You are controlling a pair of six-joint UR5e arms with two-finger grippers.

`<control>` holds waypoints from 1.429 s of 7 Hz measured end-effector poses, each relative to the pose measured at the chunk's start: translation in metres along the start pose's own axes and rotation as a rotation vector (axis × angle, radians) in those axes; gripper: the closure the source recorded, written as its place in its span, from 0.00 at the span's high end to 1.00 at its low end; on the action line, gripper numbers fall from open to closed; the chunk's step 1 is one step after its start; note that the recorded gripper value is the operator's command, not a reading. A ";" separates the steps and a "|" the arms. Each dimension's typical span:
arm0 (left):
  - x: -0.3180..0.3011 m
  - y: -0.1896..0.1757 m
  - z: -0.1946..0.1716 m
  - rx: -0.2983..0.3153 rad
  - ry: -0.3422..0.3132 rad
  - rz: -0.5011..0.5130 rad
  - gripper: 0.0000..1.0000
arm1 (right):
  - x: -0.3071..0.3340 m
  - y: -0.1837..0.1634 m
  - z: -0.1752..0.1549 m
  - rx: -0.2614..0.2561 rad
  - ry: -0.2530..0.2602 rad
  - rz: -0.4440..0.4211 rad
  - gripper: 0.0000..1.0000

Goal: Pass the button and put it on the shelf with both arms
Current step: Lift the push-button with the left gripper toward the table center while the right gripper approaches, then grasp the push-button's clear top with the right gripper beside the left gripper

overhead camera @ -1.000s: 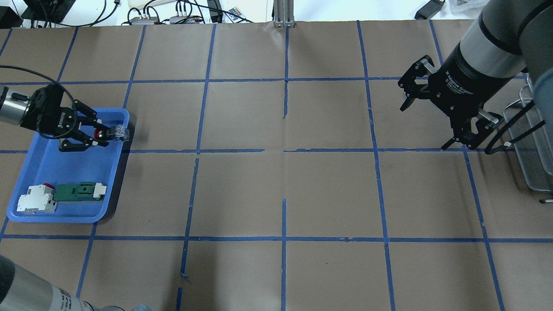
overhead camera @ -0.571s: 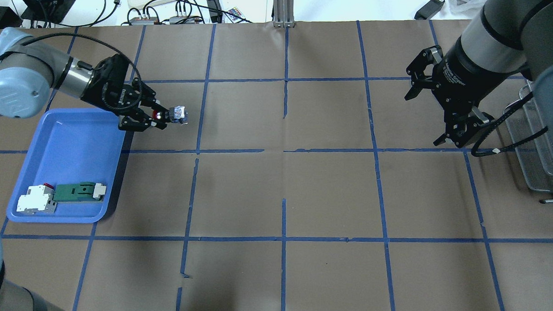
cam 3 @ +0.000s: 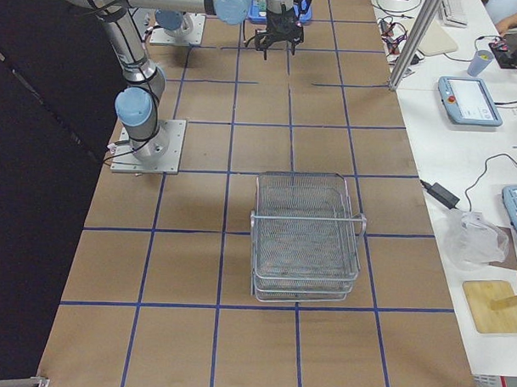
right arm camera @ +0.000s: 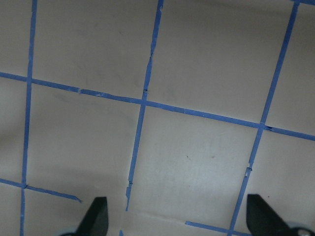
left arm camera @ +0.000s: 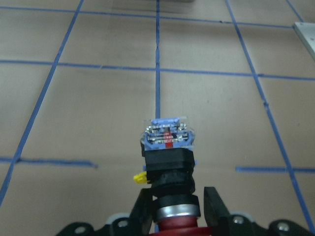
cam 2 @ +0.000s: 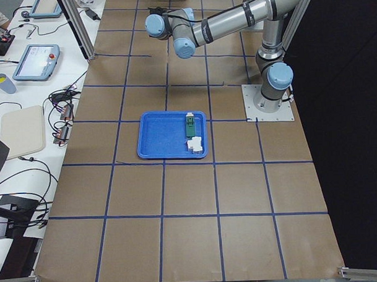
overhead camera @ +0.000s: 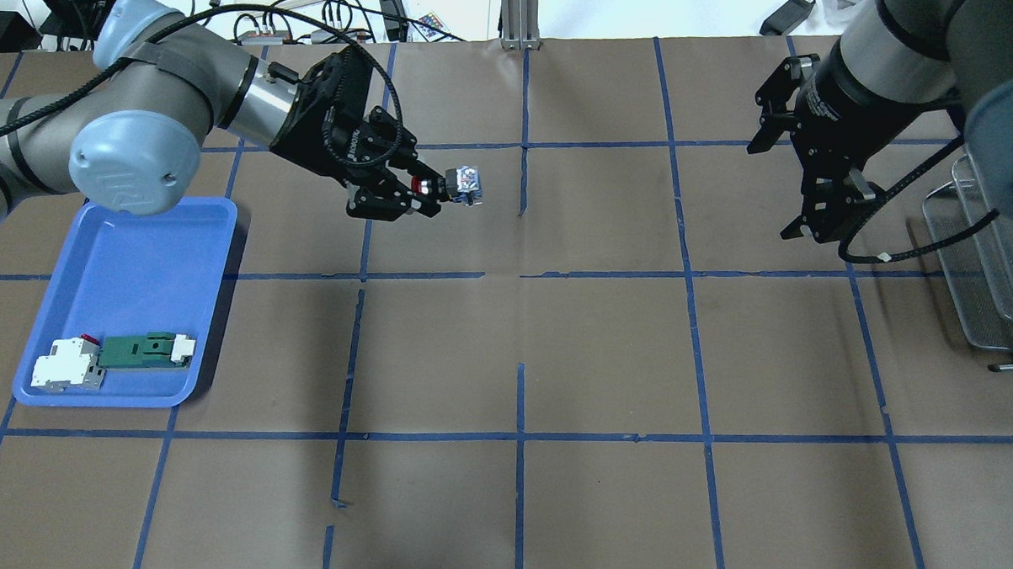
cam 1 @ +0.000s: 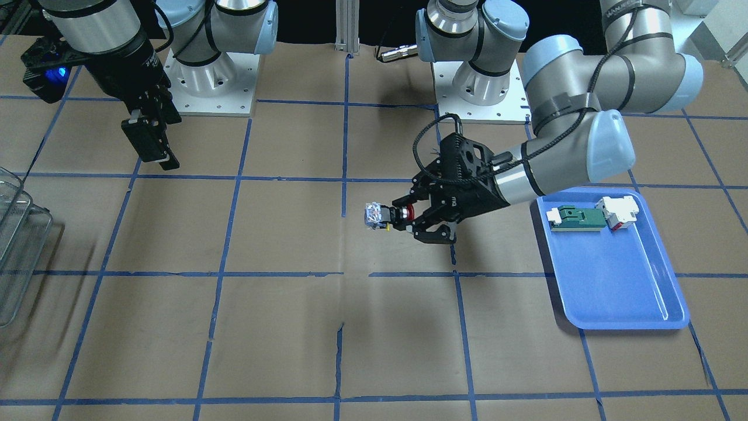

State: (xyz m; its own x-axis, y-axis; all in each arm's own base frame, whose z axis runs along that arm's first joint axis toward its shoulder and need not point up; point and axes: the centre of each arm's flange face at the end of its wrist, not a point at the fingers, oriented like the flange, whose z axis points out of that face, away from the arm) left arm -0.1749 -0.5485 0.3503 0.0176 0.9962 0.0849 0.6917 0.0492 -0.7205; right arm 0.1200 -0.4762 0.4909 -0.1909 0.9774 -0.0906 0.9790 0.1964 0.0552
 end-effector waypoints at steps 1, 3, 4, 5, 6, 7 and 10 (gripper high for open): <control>0.012 -0.029 0.010 0.013 0.007 -0.008 0.00 | -0.013 0.001 -0.003 -0.001 -0.003 0.019 1.00; 0.040 -0.075 0.019 0.033 0.018 -0.001 0.00 | -0.025 0.025 -0.002 -0.015 0.001 0.068 1.00; 0.053 -0.093 0.021 0.035 0.020 0.002 0.00 | -0.025 0.040 0.000 -0.020 0.006 0.085 1.00; 0.064 -0.107 0.020 0.037 0.018 0.013 0.00 | -0.025 0.051 0.001 -0.023 0.009 0.092 1.00; 0.074 -0.120 0.019 0.039 0.013 0.031 0.00 | -0.024 0.062 0.000 -0.025 0.010 0.104 1.00; 0.081 -0.129 0.017 0.041 0.009 0.042 0.00 | -0.021 0.074 0.000 -0.027 0.011 0.117 1.00; 0.090 -0.142 0.020 0.044 0.002 0.054 0.00 | -0.013 0.102 -0.004 -0.052 0.009 0.130 1.00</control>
State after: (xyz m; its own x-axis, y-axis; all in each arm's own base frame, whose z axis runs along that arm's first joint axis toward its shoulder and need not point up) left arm -0.2853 -0.4647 0.4465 0.0561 0.9973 0.0464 0.6573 -0.0019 -0.7536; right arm 0.2225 -0.4685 0.5019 -0.0635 0.9955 -0.0708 0.9905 0.0715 0.1176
